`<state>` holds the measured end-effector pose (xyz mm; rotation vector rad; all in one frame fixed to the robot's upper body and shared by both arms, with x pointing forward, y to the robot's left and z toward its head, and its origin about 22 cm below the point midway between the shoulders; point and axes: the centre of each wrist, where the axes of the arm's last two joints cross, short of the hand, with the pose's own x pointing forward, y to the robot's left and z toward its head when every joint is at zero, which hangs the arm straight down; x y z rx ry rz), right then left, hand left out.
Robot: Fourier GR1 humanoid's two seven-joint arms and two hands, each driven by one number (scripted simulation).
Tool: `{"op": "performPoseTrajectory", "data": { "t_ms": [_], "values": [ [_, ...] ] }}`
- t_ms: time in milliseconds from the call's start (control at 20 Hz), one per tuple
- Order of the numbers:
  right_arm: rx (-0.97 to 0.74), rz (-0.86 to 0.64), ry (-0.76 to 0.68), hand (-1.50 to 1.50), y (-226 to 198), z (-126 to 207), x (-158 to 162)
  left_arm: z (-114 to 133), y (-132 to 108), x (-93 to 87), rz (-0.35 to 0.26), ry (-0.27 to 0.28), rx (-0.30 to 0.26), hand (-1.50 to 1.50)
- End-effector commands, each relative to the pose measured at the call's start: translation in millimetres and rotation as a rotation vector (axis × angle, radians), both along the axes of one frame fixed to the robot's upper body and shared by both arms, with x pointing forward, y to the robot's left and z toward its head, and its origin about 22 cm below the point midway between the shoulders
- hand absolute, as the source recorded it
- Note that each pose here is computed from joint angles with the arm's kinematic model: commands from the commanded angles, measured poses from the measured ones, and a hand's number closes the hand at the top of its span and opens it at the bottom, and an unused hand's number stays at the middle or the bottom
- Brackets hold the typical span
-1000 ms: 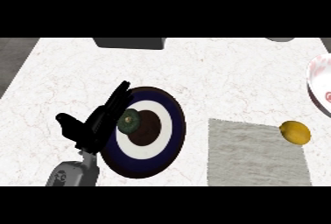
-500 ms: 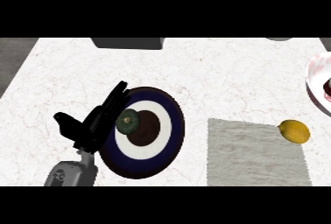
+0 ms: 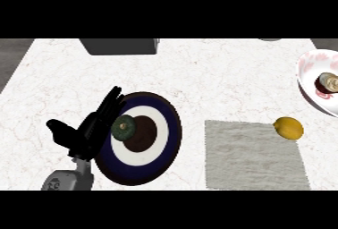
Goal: Pick the cupcake from the placemat and place it in the bowl
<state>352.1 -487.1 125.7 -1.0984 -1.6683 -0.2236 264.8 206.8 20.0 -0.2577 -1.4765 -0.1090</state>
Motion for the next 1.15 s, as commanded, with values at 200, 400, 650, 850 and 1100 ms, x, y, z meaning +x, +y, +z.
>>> {"op": "performPoseTrajectory", "data": {
  "t_ms": [200,400,650,850,1100],
  "values": [
    [0.048,0.129,-0.219,-1.50,3,-22,-42,-3,9,-8.2,0.045,0.037,0.015,0.00],
    [0.012,0.183,-0.222,-1.50,10,-57,-86,-2,25,-10.6,0.073,0.023,0.009,0.00],
    [-0.018,0.208,-0.185,1.50,20,-96,-157,-8,30,-19.2,0.102,0.029,0.025,0.00],
    [0.022,0.226,-0.125,1.50,46,-140,-227,1,30,-19.2,0.117,0.018,0.032,0.00],
    [0.080,0.305,-0.011,1.50,60,-169,-313,0,30,-16.9,0.122,0.012,0.015,0.00]
  ]
}}
